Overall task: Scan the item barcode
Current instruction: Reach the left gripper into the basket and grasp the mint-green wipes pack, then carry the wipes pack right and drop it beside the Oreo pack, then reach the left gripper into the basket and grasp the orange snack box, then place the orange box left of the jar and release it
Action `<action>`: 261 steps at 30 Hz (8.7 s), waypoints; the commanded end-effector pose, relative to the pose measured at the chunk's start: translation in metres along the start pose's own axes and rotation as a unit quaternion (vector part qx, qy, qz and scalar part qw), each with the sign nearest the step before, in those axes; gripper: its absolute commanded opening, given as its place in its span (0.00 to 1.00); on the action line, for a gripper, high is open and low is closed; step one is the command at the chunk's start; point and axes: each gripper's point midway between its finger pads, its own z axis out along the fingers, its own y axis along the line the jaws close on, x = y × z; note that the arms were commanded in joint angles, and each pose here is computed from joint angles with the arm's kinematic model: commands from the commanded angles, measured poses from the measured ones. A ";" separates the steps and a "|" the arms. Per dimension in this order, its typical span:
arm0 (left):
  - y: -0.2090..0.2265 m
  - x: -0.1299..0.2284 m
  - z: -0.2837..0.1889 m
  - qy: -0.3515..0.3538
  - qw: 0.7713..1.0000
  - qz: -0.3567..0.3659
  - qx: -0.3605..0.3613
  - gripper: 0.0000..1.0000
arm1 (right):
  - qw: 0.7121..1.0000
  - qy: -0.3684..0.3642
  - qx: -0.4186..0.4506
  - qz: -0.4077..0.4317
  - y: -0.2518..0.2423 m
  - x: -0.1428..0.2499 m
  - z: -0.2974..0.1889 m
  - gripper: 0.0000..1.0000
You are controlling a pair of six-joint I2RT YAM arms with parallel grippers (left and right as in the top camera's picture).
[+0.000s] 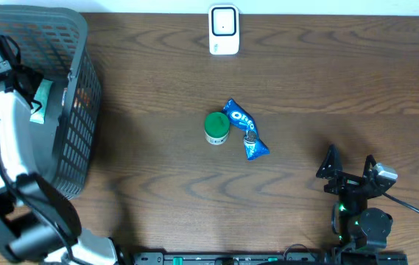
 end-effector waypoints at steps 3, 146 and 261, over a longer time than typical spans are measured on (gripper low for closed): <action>-0.024 0.015 0.049 0.017 0.980 0.193 0.036 0.96 | 1.000 -0.003 0.005 0.002 -0.002 -0.001 0.000 0.99; -0.043 0.043 -0.036 0.137 0.918 0.344 0.144 0.98 | 1.000 -0.002 0.006 0.002 -0.002 0.000 0.000 0.99; -0.136 0.264 -0.176 0.190 0.798 0.504 0.270 0.64 | 1.000 -0.002 0.006 0.002 -0.002 0.000 0.000 0.99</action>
